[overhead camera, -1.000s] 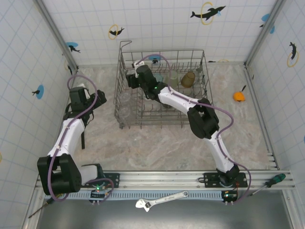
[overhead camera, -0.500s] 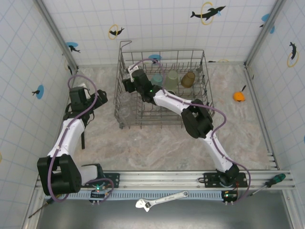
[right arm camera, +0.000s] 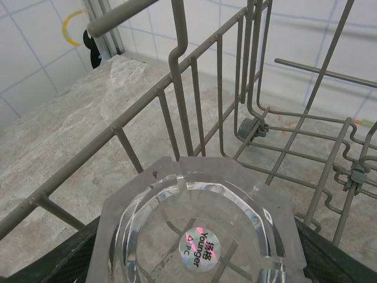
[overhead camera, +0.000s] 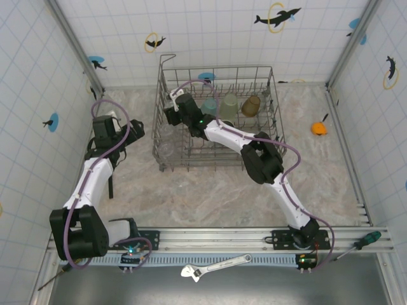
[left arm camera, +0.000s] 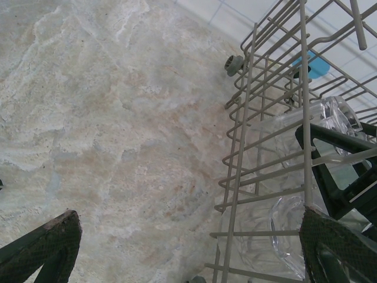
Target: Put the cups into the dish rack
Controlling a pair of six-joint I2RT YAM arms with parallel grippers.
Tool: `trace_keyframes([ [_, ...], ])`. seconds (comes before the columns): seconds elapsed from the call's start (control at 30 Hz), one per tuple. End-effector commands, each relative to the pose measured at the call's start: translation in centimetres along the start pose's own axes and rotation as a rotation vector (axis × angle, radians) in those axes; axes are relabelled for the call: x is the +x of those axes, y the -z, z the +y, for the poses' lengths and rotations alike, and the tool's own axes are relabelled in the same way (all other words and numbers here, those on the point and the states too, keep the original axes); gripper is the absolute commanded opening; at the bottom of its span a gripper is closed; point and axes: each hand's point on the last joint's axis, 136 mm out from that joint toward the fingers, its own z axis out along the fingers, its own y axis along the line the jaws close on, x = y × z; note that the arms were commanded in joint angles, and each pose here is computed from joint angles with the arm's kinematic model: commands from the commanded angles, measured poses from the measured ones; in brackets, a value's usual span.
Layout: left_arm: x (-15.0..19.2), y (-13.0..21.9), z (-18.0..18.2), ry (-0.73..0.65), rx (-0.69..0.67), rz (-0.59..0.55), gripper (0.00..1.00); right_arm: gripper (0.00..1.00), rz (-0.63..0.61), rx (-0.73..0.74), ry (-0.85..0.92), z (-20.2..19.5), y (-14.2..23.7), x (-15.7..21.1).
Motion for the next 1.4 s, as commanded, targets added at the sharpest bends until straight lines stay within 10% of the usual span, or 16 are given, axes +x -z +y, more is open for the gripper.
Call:
trace_keyframes([
  [0.0,-0.3,0.1,-0.3,0.013,0.018,0.001,0.97,0.73,-0.055,-0.013,0.012,1.0,-0.2,-1.8],
  [0.27,-0.2,0.1,-0.4,0.017,0.021,0.006,0.97,0.92,-0.083,-0.022,-0.008,1.2,0.4,-3.2],
  [1.37,-1.1,0.7,2.0,0.003,-0.074,-0.083,0.97,1.00,-0.076,0.181,-0.030,-7.0,15.6,-10.7],
])
